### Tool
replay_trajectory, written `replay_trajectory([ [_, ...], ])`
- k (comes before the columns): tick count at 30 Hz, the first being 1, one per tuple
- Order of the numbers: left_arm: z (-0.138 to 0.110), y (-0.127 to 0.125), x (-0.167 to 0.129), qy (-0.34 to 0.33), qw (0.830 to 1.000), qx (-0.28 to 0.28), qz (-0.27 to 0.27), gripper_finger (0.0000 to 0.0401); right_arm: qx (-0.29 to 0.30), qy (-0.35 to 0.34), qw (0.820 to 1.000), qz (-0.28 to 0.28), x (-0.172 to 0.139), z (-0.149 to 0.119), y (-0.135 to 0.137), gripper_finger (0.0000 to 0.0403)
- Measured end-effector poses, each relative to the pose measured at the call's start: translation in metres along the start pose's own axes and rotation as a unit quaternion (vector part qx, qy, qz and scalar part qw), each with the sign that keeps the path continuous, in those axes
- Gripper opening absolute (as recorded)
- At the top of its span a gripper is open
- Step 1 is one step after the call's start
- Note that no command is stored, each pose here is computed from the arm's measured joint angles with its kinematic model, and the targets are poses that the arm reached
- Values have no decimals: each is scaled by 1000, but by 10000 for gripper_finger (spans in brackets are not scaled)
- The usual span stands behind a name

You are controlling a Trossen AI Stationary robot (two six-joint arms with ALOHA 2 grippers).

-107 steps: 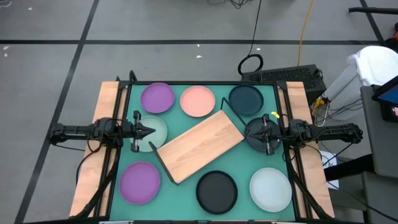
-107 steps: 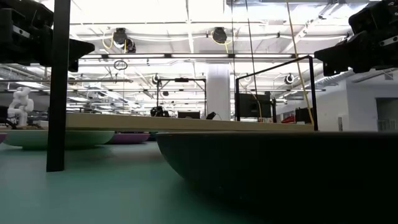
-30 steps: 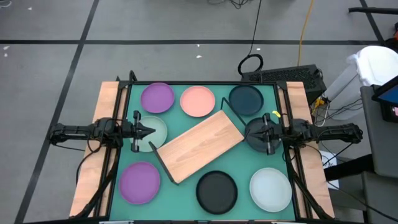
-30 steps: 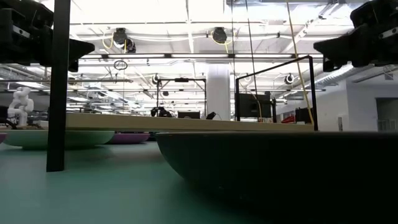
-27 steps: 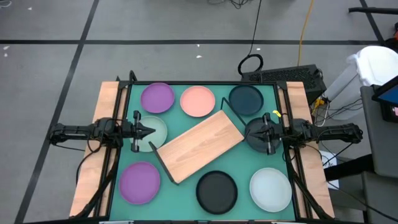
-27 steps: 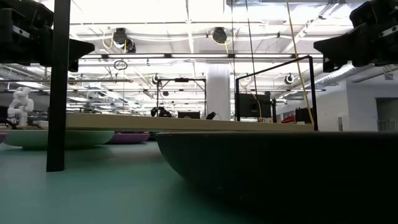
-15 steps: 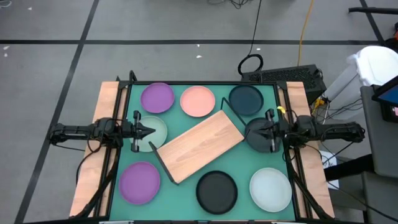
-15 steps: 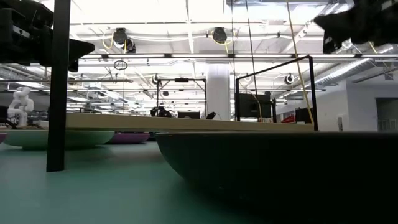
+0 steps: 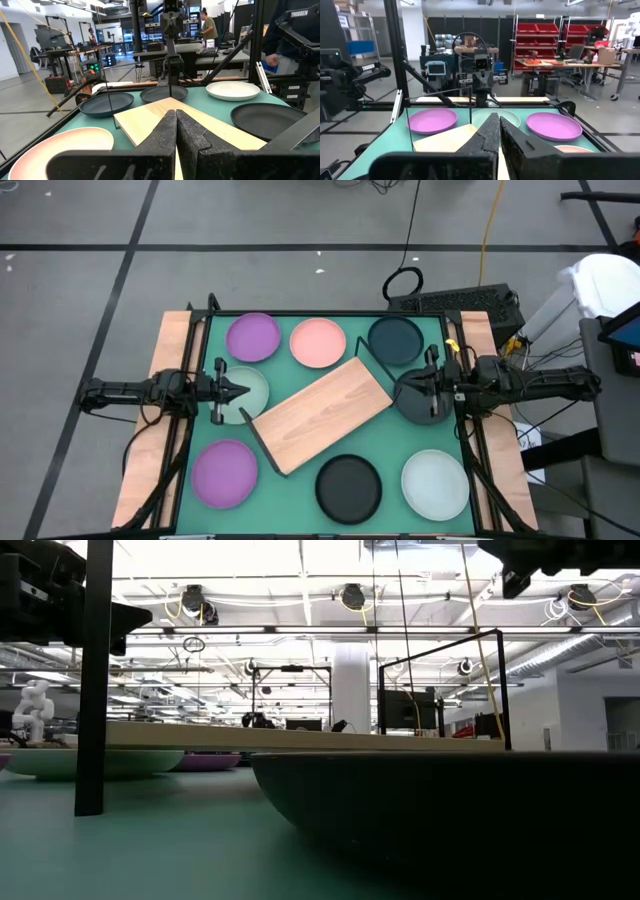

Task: Place and stack plates onto a shelf
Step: Put the top black plate on the shelf

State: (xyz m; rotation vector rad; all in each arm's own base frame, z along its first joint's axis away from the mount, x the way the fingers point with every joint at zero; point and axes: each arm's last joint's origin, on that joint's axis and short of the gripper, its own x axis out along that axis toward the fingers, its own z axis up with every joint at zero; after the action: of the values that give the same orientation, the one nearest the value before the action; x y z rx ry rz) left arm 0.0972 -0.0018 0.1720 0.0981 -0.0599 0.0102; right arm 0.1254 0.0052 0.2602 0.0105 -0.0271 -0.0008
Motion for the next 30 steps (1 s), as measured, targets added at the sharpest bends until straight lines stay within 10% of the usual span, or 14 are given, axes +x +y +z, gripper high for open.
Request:
replay_trajectory([
  [30, 1, 0, 0, -4, 998, 62, 9, 3, 14, 4, 1000, -15, 15, 30, 0, 0],
])
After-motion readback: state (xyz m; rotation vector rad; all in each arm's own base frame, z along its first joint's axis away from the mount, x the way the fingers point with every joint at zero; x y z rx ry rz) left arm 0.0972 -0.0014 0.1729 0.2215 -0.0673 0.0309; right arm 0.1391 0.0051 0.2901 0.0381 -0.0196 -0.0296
